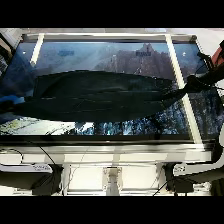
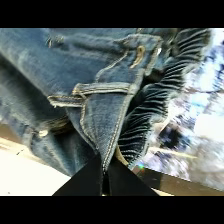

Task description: Fold the clothes and pants, and hang the long-sleeved shirts on hangers.

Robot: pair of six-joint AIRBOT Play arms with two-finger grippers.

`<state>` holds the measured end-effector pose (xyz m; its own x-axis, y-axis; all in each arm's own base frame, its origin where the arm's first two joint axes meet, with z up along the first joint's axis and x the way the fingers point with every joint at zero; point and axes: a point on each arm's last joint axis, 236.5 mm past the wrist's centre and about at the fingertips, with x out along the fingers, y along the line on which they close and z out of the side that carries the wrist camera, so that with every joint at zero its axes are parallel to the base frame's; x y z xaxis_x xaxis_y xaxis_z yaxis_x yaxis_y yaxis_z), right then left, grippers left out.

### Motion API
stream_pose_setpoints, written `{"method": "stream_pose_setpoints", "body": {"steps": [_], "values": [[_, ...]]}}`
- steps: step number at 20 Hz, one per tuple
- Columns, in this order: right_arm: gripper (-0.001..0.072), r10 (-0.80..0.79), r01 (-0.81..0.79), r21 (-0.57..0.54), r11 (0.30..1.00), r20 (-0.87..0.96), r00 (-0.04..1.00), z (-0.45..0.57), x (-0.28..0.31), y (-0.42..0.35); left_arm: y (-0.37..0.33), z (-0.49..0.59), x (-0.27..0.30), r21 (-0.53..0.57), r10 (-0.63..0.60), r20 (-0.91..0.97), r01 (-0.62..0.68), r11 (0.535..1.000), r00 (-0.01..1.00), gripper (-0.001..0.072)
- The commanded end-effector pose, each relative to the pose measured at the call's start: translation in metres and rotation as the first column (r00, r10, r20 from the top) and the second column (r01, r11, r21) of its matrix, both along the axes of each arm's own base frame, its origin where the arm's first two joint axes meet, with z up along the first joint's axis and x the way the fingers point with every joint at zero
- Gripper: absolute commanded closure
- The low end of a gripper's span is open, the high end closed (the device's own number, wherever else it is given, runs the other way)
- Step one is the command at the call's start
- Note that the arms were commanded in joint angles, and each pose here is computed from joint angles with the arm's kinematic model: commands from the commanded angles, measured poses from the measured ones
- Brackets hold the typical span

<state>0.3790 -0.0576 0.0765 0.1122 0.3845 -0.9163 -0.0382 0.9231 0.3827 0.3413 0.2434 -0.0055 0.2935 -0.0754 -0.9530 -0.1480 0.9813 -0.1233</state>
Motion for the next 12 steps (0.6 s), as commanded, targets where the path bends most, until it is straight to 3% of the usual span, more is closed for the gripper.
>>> {"method": "stream_pose_setpoints", "body": {"steps": [1, 5, 12], "values": [[0.0693, -0.045, 0.048, -0.039, 0.998, 0.085, 0.995, 0.013, 0.007, -0.018, 0.014, 0.075, 0.024, -0.047, 0.095, 0.29, -0.086, 0.995, 0.952, 0.0684], [0.0693, -0.053, 0.058, -0.048, 0.997, 0.098, 0.994, 0.017, 0.003, -0.028, 0.02, 0.107, 0.017, -0.1, 0.156, 0.386, -0.127, 0.987, 0.909, 0.0684], [0.0695, -0.126, 0.125, -0.099, 0.987, -0.008, 0.992, -0.049, -0.072, -0.048, -0.004, 0.098, 0.004, -0.104, 0.007, 0.355, 0.032, 0.994, 0.935, 0.0684]]}}
